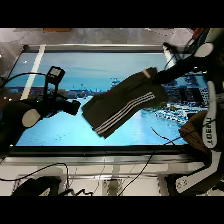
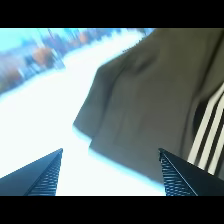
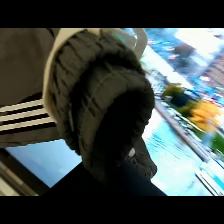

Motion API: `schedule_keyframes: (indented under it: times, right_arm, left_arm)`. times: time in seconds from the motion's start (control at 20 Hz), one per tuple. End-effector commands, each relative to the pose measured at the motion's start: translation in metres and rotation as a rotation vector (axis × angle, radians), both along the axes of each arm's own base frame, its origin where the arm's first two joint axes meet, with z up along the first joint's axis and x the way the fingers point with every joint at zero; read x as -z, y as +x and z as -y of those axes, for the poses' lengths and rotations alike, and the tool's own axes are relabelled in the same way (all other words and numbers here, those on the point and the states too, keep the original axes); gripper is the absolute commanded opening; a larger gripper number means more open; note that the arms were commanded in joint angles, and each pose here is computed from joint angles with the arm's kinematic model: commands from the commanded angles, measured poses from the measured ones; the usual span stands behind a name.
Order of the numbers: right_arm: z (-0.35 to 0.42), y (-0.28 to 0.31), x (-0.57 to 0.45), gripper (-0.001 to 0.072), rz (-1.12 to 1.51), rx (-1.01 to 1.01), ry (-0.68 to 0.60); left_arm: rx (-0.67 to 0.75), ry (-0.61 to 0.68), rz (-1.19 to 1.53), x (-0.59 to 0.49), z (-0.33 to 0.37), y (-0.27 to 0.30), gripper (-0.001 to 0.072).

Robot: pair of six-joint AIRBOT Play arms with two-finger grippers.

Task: Fold the clothes and pants, and hang the long-sleeved shirts on hangers.

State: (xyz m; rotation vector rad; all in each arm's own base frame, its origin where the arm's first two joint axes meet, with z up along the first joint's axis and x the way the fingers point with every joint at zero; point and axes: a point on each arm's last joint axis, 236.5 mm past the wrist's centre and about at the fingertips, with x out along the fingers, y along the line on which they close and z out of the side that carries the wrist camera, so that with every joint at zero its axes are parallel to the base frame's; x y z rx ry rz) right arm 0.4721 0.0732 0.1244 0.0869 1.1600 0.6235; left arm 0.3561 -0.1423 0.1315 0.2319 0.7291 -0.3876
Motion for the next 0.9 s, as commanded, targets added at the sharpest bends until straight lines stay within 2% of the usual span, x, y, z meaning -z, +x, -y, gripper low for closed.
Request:
schedule_keyframes:
  times: [0.0, 0.2, 0.4, 0.65, 0.85]
  right_arm:
    - [0.084, -0.011, -0.061, 0.0027, 0.063, 0.346, -0.05]
    - [0.183, -0.055, -0.116, 0.0027, 0.155, 0.668, -0.14]
    - [0.276, -0.125, -0.157, 0.0026, 0.214, 1.025, -0.245]
    - [0.346, -0.217, -0.193, 0.0026, 0.242, 1.564, -0.156]
    - [0.368, -0.282, -0.208, 0.0025, 0.254, 1.852, -0.159]
  left_arm:
    - [-0.008, 0.018, 0.095, -0.029, -0.01, 0.001, 0.0691]
    - [-0.009, 0.017, 0.113, -0.035, -0.012, -0.001, 0.0691]
    - [-0.009, 0.017, 0.113, -0.035, -0.012, -0.001, 0.0691]
    - [-0.009, 0.018, 0.114, -0.035, -0.012, -0.001, 0.0691]
    - [-0.009, 0.017, 0.116, -0.036, -0.012, -0.001, 0.0691]
